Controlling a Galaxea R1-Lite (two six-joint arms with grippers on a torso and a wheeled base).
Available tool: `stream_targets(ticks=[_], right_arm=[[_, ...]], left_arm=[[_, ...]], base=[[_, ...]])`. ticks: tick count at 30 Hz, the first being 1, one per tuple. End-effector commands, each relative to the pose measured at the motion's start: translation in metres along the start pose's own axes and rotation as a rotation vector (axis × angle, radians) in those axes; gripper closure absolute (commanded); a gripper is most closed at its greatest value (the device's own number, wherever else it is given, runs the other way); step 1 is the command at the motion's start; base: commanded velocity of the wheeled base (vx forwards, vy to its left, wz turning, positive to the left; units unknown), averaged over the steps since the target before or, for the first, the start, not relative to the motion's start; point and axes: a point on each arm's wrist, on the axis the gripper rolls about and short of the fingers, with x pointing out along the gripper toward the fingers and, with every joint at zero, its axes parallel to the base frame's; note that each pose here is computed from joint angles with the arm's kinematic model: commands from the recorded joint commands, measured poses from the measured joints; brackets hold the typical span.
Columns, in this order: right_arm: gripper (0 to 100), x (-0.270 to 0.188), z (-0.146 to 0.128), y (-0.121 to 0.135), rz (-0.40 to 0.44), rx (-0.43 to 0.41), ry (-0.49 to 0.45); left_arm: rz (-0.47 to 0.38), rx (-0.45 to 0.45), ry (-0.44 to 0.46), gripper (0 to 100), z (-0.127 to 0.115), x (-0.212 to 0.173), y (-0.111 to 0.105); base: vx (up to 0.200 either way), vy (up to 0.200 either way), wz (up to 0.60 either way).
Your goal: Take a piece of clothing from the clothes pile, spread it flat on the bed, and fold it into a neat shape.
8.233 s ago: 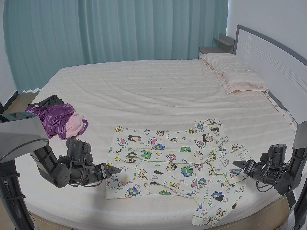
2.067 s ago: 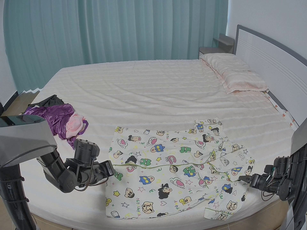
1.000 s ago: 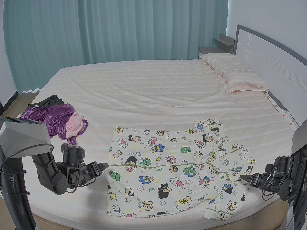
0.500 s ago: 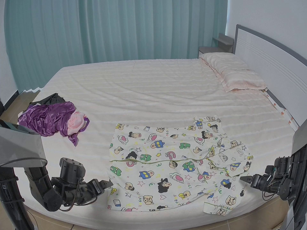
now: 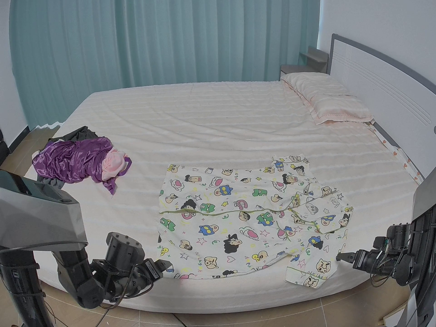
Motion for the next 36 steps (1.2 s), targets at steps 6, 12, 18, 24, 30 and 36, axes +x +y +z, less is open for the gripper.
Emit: stream_targets(ticks=[6, 12, 18, 24, 30, 36], right_arm=[[0, 0.004, -0.008, 0.009, 0.033, -0.009, 0.027], [0, 0.006, -0.01, 0.01, 0.037, -0.005, 0.04], [0, 0.01, -0.016, 0.011, 0.037, -0.009, 0.072], [0, 0.02, -0.03, 0.013, 0.039, -0.044, 0.143], [0, 0.031, -0.035, 0.02, 0.06, -0.077, 0.165], [0, 0.052, -0.034, 0.033, 0.076, -0.138, 0.123]], left_arm=[[0.037, 0.053, -0.02, 0, -0.016, 0.029, -0.014], [0.084, 0.058, -0.058, 0, -0.011, 0.045, -0.025], [0.113, 0.06, -0.076, 100, -0.008, 0.053, -0.032], [0.127, 0.058, -0.084, 100, -0.008, 0.052, -0.031], [0.147, 0.048, -0.112, 100, -0.004, 0.051, -0.028], [0.157, 0.04, -0.116, 100, -0.001, 0.038, -0.022]], base=[[0.0, 0.0, 0.0], [0.0, 0.0, 0.0], [0.0, 0.0, 0.0], [0.0, 0.0, 0.0], [0.0, 0.0, 0.0], [0.0, 0.0, 0.0]])
